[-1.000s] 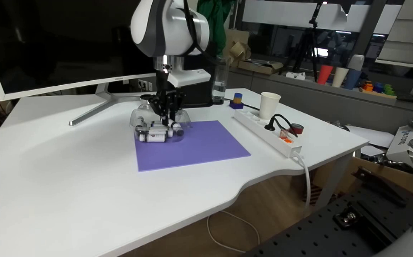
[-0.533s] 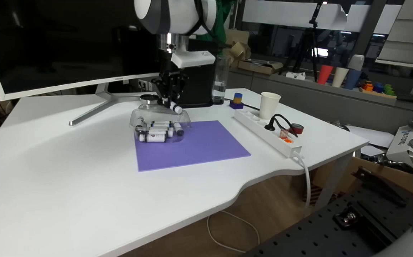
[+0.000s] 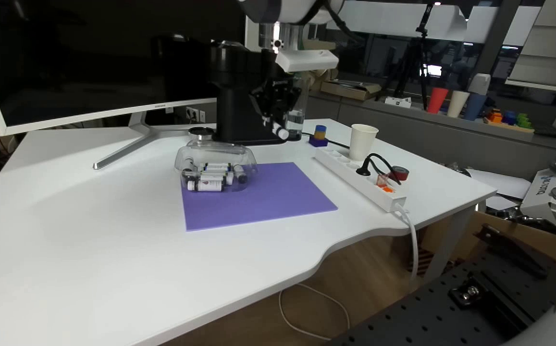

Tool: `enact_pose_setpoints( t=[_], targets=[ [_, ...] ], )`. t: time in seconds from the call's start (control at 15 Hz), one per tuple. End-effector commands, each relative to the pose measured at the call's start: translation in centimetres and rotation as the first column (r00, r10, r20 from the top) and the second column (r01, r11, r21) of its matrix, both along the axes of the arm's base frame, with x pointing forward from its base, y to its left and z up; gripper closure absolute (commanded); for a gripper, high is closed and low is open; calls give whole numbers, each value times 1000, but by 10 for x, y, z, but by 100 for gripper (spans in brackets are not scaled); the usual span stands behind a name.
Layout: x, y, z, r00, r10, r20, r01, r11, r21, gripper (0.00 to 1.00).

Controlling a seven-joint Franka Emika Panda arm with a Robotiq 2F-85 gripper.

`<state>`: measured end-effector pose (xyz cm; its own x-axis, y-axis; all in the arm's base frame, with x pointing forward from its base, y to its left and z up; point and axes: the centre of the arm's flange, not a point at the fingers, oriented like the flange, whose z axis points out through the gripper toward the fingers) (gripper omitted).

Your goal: Remove one bottle from the container and put it on the purple placemat

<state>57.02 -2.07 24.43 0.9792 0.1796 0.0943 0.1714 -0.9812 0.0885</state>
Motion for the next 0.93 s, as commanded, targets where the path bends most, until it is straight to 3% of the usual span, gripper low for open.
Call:
enact_pose_setpoints(
  t=[0.0, 0.33, 0.4, 0.53, 0.87],
  targets=[
    [-25, -31, -29, 993, -108, -50, 109, 994, 2, 93],
    [-38, -48, -74, 981, -163, -108, 168, 985, 38, 93],
    [-38, -48, -79, 980, -169, -109, 175, 984, 45, 48],
    [-38, -46, -82, 979, -178, -101, 184, 981, 60, 43],
    [-36, -32, -51, 988, -149, -27, 151, 986, 67, 8]
  ],
)
